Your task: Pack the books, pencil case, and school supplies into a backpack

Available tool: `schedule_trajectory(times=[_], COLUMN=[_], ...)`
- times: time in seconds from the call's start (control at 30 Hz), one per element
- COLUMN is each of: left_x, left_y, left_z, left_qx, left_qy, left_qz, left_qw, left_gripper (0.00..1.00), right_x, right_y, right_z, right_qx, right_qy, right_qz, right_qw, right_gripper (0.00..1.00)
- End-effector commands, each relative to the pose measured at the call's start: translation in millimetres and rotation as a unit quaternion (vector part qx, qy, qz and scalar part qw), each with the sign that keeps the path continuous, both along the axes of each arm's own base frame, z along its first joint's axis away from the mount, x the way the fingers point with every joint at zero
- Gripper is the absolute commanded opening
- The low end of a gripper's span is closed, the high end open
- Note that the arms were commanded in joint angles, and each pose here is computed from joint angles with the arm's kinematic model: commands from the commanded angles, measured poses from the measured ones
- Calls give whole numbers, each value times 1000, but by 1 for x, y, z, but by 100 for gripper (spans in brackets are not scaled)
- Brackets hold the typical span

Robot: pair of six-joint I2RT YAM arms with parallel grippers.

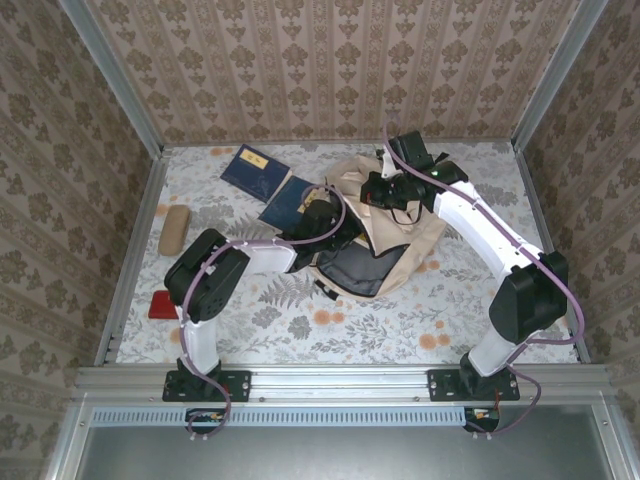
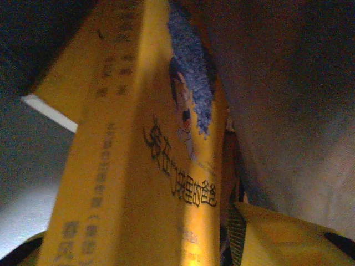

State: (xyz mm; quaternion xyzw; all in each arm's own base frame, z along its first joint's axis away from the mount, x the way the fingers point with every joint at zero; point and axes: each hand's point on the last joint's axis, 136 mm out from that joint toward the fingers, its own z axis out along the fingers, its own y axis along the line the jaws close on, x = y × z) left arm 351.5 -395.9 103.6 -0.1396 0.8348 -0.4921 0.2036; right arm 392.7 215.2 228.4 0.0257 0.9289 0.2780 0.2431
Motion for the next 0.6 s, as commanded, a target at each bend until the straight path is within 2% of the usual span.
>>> schedule_trajectory(times=[0.0,0.07,0.17,0.43,0.57], left_x=[1,-5,-14,-29,-34], left_y=[14,25,35,44,45], left_z=[-2,-8,-12,-22,-29], left_qx=[-1,10,18,56,81], left_qy=[7,18,26,62,77], left_qz=[26,38,44,52,50], left_qw=[1000,999,999,995,993], left_gripper=[59,65,67,56,57], right_x=[0,1,1,1,0], right_y=[0,0,0,0,0], right_z=[21,19,18,15,15], right_qx=[26,28,29,28,28], right_qy=[-27,-25,-24,-21,-21], right_qz=[-1,-2,-3,-4,-4], right_qw=[999,999,999,999,999], right_gripper=[0,0,0,0,0])
